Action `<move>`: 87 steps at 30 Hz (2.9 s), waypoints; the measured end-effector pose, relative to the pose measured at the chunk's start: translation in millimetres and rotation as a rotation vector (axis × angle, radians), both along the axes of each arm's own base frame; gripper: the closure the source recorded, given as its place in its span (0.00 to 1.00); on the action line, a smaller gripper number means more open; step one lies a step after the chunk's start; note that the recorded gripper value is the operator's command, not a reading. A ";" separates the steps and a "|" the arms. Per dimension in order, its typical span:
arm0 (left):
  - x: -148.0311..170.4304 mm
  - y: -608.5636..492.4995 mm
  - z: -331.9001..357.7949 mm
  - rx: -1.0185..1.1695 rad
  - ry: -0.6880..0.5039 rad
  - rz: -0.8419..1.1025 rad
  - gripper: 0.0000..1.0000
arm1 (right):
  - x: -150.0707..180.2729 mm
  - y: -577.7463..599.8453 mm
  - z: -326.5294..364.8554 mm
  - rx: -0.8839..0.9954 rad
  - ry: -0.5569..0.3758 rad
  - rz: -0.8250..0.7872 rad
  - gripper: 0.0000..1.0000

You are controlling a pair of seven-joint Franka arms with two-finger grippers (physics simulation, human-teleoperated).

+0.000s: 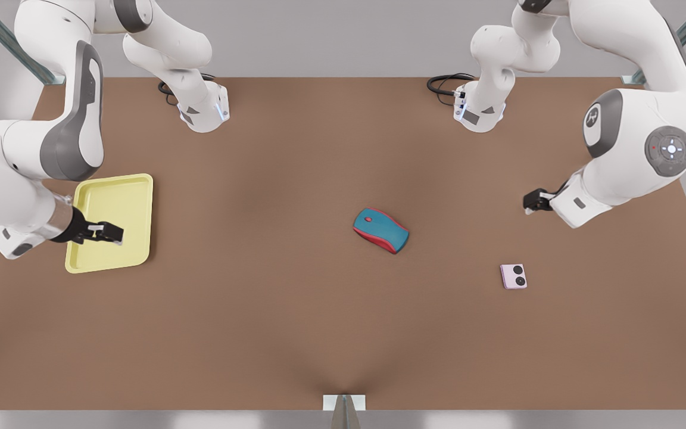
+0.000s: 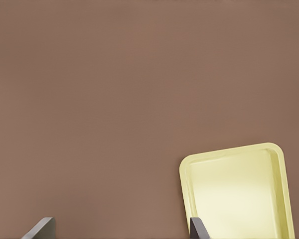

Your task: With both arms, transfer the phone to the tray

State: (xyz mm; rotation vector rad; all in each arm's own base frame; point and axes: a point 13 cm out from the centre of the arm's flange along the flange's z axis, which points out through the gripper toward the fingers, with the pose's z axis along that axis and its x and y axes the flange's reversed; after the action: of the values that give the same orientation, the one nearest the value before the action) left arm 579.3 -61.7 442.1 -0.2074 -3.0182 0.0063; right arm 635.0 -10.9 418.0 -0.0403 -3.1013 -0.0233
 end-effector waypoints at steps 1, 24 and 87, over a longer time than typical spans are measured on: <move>3.0 1.5 -0.5 0.002 -0.009 0.002 0.00 | 2.5 -0.1 0.9 0.000 -0.011 0.000 0.00; 35.8 85.7 -372.1 -0.006 0.058 0.261 0.00 | 15.0 0.1 3.9 -0.001 -0.062 0.000 0.00; 75.3 -58.7 -348.1 -0.025 -0.070 0.104 0.30 | 15.3 0.5 1.9 0.002 -0.059 0.003 0.00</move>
State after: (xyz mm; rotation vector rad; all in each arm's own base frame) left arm 654.6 -120.3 94.0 -0.0540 -3.0966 0.0468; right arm 650.2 -10.4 419.9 -0.0350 -3.1608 -0.0278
